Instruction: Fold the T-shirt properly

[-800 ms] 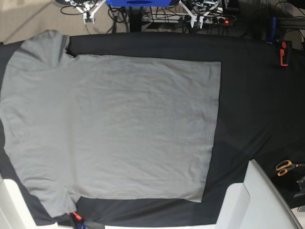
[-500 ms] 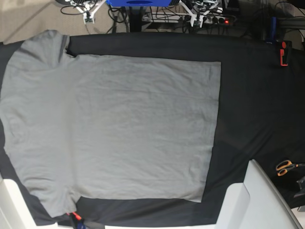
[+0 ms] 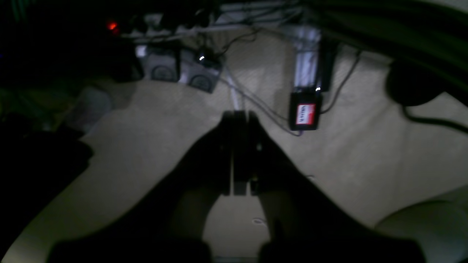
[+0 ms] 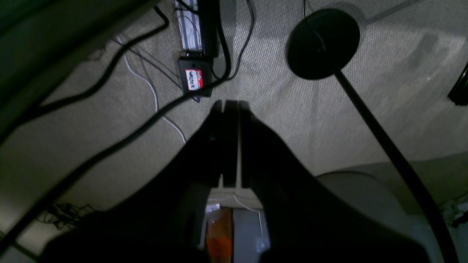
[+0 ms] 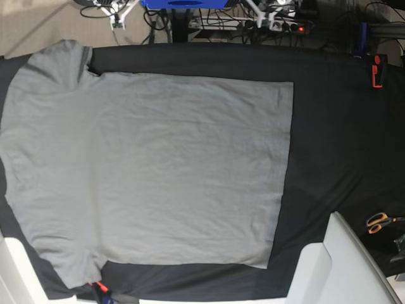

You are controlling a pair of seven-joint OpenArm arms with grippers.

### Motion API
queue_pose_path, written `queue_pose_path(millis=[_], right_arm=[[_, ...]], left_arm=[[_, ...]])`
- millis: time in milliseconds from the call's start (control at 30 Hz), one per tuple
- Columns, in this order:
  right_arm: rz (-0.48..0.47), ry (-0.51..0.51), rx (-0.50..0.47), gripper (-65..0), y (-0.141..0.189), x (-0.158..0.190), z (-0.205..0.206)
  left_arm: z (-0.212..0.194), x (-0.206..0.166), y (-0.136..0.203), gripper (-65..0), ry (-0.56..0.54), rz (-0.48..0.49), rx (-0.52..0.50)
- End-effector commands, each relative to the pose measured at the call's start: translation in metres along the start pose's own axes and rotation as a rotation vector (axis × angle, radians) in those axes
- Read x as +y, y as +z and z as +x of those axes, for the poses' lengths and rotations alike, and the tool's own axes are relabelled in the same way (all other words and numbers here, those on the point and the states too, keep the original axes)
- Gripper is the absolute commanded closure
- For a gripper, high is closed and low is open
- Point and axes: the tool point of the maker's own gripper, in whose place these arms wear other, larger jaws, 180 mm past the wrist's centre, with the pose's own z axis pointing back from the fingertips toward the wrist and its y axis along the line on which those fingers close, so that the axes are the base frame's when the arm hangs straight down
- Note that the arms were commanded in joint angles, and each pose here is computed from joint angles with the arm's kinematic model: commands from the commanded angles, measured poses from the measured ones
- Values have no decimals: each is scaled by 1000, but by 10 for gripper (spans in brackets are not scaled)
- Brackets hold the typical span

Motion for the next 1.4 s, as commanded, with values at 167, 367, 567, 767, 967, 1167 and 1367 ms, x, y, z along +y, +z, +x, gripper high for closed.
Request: queue_pose_path(millis=[167, 367, 567, 767, 967, 1167, 1367], right_arm=[[-22, -8, 29, 0, 1, -11, -18], [-29, -75, 39, 0, 1, -14, -28], [-126, -252, -20, 0, 12, -63, -38], [-238, -289, -165, 0, 52, -117, -17], [-310, -364, -273, 0, 105, -139, 5], [-399, -432, -375, -6, 170, -178, 30], [-148, -423, -663, -8, 232, -172, 98]], left_arm=[[1, 11, 4, 0, -10, 20, -28], [14, 21, 24, 0, -42, 30, -147], [18, 39, 32, 0, -68, 54, -176], [35, 37, 39, 0, -74, 51, -234], [67, 30, 68, 0, -103, 37, -369], [94, 29, 105, 0, -153, 26, -495], [155, 20, 170, 0, -159, 5, -717]])
